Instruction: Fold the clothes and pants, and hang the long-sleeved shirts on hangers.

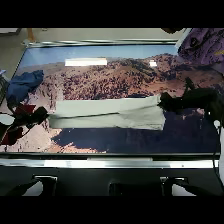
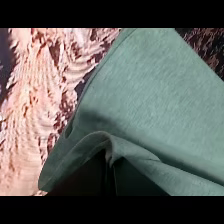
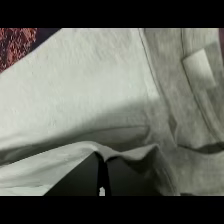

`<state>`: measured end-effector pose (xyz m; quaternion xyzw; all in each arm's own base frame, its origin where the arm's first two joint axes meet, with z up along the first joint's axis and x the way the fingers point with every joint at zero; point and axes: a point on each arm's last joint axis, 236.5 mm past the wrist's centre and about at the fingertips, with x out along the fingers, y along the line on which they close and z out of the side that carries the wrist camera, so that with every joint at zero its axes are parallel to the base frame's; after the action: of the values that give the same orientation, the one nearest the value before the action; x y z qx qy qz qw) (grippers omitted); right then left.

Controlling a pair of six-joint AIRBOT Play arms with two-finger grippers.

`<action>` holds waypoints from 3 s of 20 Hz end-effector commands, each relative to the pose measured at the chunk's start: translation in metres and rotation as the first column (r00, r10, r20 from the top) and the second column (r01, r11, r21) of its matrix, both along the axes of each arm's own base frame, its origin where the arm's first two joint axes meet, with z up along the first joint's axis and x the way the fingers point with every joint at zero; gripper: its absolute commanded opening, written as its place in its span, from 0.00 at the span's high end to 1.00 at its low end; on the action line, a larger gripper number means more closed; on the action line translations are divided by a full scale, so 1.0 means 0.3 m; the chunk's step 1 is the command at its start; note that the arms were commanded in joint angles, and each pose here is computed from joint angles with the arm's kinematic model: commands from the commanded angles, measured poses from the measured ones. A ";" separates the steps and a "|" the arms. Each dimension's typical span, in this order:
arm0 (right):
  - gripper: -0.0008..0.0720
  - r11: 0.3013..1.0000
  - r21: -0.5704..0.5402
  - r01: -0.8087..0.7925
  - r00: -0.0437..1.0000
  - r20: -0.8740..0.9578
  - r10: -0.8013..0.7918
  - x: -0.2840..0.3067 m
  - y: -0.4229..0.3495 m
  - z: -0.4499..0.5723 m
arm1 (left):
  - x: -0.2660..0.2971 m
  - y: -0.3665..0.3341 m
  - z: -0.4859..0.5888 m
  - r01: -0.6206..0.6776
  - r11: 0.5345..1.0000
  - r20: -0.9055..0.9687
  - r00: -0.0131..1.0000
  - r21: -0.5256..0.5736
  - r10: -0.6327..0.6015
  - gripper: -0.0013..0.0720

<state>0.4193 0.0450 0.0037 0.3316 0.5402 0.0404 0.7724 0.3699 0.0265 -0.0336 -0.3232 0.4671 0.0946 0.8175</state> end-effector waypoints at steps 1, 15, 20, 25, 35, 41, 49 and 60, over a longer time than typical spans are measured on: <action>0.94 0.999 -0.035 -0.001 1.000 0.016 0.002 0.101 -0.033 -0.015 | 0.105 0.033 -0.001 0.028 0.999 0.021 0.999 0.036 -0.028 0.96; 0.74 0.999 0.000 0.038 0.999 -0.033 -0.038 0.226 -0.046 -0.246 | 0.327 -0.073 -0.199 0.165 0.986 -0.077 0.984 0.018 -0.163 0.88; 0.30 0.996 0.065 -0.057 0.998 -0.034 0.059 0.208 -0.116 -0.067 | 0.356 -0.071 -0.070 0.190 0.981 -0.057 0.980 0.020 -0.189 0.29; 0.10 0.981 0.143 -0.134 0.984 -0.098 0.148 0.076 -0.296 -0.095 | 0.353 -0.053 0.078 0.238 0.967 -0.028 0.971 0.091 -0.236 0.24; 0.10 0.909 0.356 -0.219 0.944 -0.160 0.290 0.075 -0.086 -0.345 | 0.339 -0.061 0.106 0.224 0.972 -0.027 0.974 0.075 -0.223 0.24; 0.82 0.884 0.360 -0.299 0.920 -0.136 0.367 0.081 0.056 -0.327 | 0.343 -0.119 0.110 0.254 0.965 -0.020 0.967 0.067 -0.253 0.24; 0.94 0.987 0.086 -0.137 0.983 -0.113 0.146 0.098 -0.069 0.027 | 0.368 -0.631 0.115 0.405 0.909 0.099 0.913 -0.095 -0.396 0.96; 0.94 0.972 -0.227 -0.055 0.997 -0.055 0.044 -0.063 -0.234 0.382 | 0.200 -1.654 0.002 0.630 0.642 0.154 0.756 -0.438 -0.637 0.96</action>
<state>0.4139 -0.0094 0.0999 0.2492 0.5691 0.0265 0.7831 0.4520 -0.3982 -0.0276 -0.2936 0.5481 -0.2724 0.7343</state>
